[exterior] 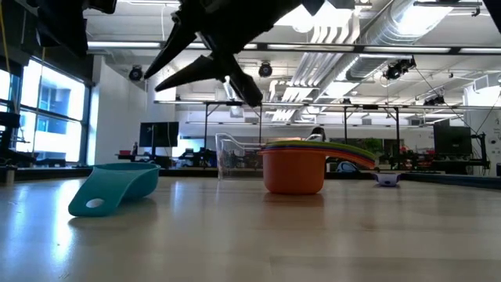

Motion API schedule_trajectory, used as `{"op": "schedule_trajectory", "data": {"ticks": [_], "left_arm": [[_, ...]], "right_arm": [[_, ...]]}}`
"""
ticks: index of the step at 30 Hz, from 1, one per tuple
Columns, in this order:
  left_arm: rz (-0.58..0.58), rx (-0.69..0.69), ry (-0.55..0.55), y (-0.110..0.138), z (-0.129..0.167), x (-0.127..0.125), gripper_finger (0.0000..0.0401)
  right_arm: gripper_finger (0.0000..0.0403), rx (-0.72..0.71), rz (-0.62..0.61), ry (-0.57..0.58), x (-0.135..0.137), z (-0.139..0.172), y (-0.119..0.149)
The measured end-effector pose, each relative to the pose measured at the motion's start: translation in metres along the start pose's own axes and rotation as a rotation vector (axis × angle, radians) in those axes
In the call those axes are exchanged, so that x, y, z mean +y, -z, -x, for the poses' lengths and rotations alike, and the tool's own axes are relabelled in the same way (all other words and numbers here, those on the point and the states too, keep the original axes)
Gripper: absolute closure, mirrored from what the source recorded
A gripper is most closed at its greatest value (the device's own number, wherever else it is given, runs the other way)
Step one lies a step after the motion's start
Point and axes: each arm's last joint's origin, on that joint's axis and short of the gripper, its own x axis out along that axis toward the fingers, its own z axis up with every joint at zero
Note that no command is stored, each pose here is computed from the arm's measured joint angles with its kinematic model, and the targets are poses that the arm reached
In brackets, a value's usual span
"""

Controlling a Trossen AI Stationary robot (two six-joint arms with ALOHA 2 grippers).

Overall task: Nest measuring cups in basket
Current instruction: Stack the light blue measuring cup on top of the green measuring cup

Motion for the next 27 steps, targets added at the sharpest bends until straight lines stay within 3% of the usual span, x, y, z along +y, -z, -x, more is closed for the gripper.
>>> {"op": "schedule_trajectory", "data": {"ticks": [6,10,14,19,27], "left_arm": [[0.0,0.0,0.0,0.0,0.0,0.0,0.033],[-0.001,0.0,0.0,0.0,0.0,0.0,0.033],[-0.001,0.0,0.0,0.0,0.0,0.0,0.033],[-0.001,0.0,0.001,0.0,0.0,0.0,0.033],[0.0,0.0,0.0,0.0,0.0,0.0,0.033]], "right_arm": [[0.0336,0.01,0.012,-0.029,0.007,0.001,-0.002],[0.0336,-0.04,0.077,-0.067,0.025,0.008,-0.016],[0.0336,-0.062,0.147,-0.034,0.034,0.015,-0.029],[0.0336,-0.017,0.168,0.036,0.029,0.007,-0.039],[0.0336,0.088,0.206,0.058,0.014,-0.018,-0.025]]}}
